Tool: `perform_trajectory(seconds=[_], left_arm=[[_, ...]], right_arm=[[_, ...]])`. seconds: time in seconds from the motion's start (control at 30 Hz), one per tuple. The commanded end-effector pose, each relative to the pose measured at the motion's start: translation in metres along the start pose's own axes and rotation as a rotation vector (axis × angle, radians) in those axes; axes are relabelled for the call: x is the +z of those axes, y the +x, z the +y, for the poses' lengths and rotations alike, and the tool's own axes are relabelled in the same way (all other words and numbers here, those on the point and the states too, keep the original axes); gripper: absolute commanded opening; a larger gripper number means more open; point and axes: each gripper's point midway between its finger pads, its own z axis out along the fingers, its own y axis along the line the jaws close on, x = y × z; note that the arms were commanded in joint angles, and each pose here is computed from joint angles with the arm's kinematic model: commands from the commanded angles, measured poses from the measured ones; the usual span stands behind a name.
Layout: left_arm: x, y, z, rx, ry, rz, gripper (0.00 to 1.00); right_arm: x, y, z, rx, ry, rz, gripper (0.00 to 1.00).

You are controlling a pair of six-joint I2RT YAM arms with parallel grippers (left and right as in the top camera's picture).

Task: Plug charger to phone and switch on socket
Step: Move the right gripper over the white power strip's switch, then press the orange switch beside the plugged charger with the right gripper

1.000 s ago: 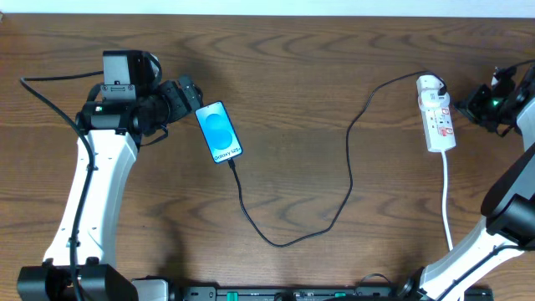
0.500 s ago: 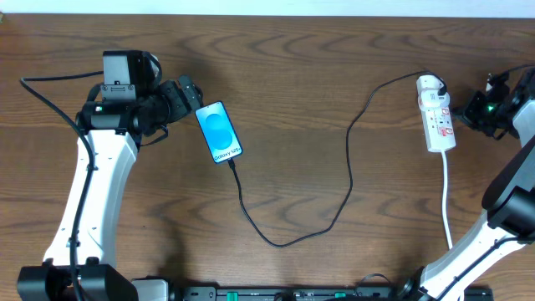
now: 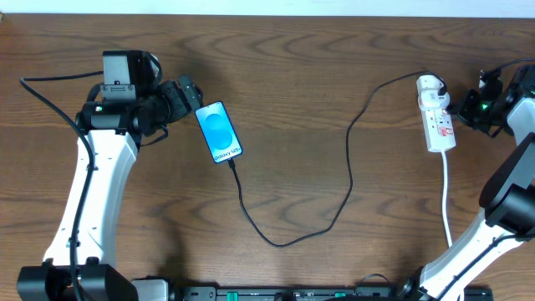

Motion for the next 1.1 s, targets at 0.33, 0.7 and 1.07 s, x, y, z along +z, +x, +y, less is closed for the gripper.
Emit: perform_trajectory(seconds=[0.33, 0.7, 1.07], left_arm=[[0.000, -0.001, 0.004, 0.001, -0.015, -0.004, 0.98], [0.000, -0.001, 0.004, 0.001, -0.016, -0.004, 0.98], [0.000, -0.001, 0.004, 0.001, -0.015, -0.004, 0.98]], right_arm=[[0.015, 0.008, 0.000, -0.013, -0.019, 0.036, 0.01], [0.022, 0.014, 0.012, -0.079, -0.024, 0.062, 0.01], [0.025, 0.021, 0.020, -0.093, -0.030, 0.089, 0.01]])
